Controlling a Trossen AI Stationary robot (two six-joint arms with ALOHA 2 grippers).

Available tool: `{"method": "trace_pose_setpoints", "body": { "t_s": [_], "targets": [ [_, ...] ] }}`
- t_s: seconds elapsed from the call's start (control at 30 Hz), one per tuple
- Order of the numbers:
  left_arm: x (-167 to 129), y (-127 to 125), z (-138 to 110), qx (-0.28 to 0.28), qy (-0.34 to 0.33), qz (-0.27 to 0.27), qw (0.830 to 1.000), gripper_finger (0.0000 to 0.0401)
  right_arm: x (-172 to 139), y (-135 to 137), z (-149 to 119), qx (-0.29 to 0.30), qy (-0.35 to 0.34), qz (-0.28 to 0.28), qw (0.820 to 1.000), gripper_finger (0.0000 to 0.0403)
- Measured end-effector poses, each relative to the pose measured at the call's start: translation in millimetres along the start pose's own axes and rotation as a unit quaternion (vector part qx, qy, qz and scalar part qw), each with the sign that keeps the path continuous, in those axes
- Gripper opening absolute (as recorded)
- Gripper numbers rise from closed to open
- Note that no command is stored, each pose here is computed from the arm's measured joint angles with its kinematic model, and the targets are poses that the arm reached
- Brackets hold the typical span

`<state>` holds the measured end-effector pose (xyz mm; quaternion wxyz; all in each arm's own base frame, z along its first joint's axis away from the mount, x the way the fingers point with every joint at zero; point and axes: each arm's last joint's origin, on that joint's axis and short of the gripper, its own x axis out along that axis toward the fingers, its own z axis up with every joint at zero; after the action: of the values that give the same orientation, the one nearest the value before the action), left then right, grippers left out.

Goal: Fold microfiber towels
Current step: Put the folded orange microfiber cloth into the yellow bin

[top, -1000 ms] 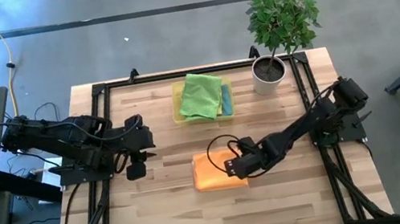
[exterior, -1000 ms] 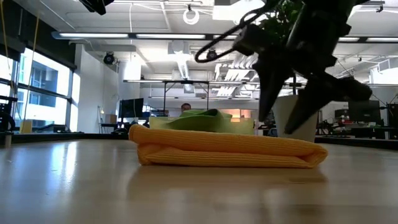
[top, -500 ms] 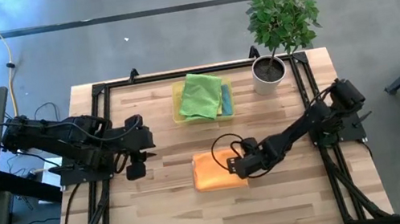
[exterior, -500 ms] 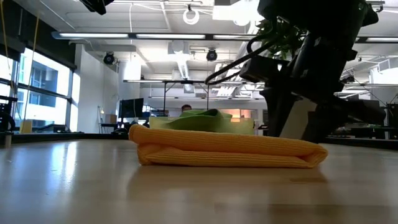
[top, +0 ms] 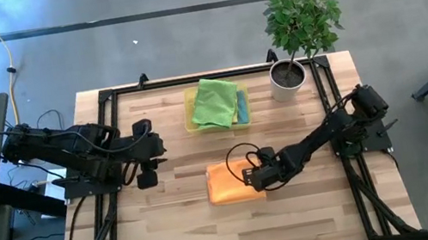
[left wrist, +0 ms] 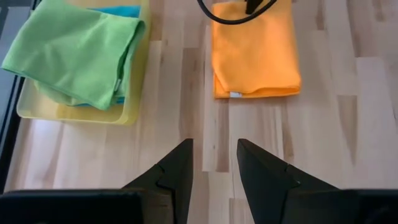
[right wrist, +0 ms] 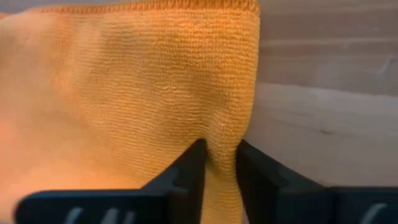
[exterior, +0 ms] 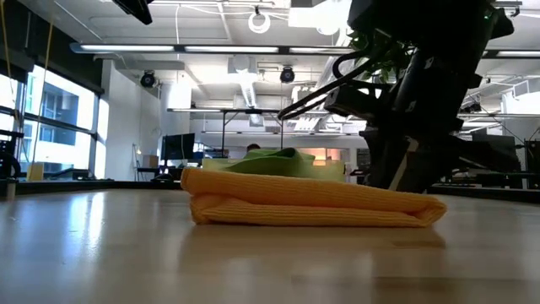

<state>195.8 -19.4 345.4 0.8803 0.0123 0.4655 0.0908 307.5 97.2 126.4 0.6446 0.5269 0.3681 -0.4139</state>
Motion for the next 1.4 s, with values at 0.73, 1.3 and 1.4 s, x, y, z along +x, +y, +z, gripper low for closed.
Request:
{"method": "trace_pose_setpoints", "body": {
  "t_s": [0.73, 1.3, 1.4],
  "targets": [
    [0.0, 0.1, -0.2, 0.0, 0.001, 0.002, 1.0, 0.0115, -12.0, 53.2, 45.0, -0.208, -0.08, 0.069, 0.973, 0.0001],
    [0.0, 2.6, 0.3, 0.025, -0.005, 0.039, 0.999, 0.0115, -56.9, 106.0, 158.7, -0.465, -0.133, 0.048, 0.874, 0.0],
    [-0.3, 7.1, 0.4, 0.008, -0.007, 0.052, 0.999, 0.0115, -64.0, 105.3, 180.9, -0.5, -0.13, 0.028, 0.856, 0.0]
  ]
}}
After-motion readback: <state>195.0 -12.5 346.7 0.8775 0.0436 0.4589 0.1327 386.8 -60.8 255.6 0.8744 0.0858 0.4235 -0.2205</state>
